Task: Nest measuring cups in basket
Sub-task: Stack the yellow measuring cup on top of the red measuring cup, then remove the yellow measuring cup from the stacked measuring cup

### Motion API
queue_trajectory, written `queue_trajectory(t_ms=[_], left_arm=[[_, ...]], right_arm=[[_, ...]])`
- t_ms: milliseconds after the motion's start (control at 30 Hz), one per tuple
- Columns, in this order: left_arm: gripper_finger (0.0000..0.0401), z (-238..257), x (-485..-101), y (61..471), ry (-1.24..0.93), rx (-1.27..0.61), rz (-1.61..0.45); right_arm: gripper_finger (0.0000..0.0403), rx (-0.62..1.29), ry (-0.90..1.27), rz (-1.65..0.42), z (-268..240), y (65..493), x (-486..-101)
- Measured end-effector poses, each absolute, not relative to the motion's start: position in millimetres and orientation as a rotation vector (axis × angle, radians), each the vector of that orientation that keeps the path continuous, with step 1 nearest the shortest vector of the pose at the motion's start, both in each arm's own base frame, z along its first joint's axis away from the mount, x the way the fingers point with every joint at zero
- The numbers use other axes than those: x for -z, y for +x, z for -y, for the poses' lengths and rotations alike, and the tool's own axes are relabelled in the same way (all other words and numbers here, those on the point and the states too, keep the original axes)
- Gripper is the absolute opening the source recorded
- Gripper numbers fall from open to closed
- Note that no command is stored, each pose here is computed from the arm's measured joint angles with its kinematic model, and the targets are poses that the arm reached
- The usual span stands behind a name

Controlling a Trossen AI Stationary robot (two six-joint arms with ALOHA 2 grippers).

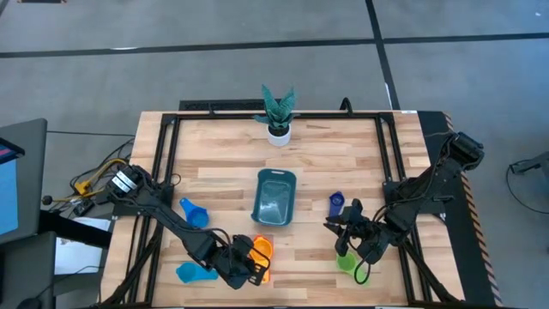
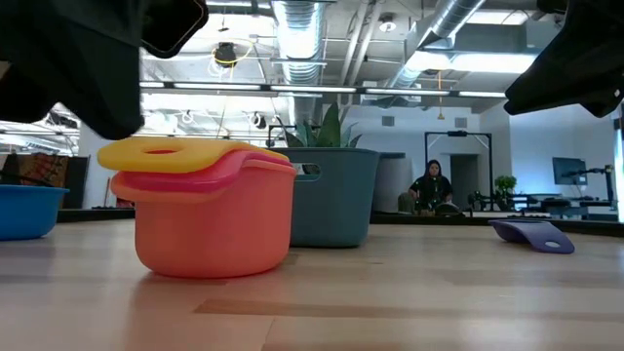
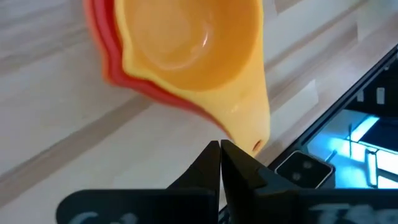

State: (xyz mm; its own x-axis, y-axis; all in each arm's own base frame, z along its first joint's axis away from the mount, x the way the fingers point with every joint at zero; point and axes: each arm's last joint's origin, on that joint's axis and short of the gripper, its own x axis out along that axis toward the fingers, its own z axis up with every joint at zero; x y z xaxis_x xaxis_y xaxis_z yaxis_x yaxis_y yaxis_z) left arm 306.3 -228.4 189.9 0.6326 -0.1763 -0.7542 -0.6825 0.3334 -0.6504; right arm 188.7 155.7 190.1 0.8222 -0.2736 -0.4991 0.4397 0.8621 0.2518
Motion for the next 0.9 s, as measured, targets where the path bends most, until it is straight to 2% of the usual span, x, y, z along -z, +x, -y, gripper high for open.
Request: queue_trajectory(t_ms=[133,467,700,900], left_arm=[[0.0,223,-205,294,-1.176,-0.407,-0.881],[0.0,174,-249,231,-0.86,-0.69,-1.02],[0.0001,147,-252,204,-0.278,-0.647,-1.325],[0.0034,120,-251,214,-0.008,-0.567,-1.407]], right_arm=[[0.0119,0.389,0.372,-0.468,-156,189,-190],[0.0119,0.374,0.382,-0.474,-157,188,-190],[0.0119,0.364,0.374,-0.483,-158,188,-190],[0.0119,0.358,0.377,-0.489,-158,188,-190]])
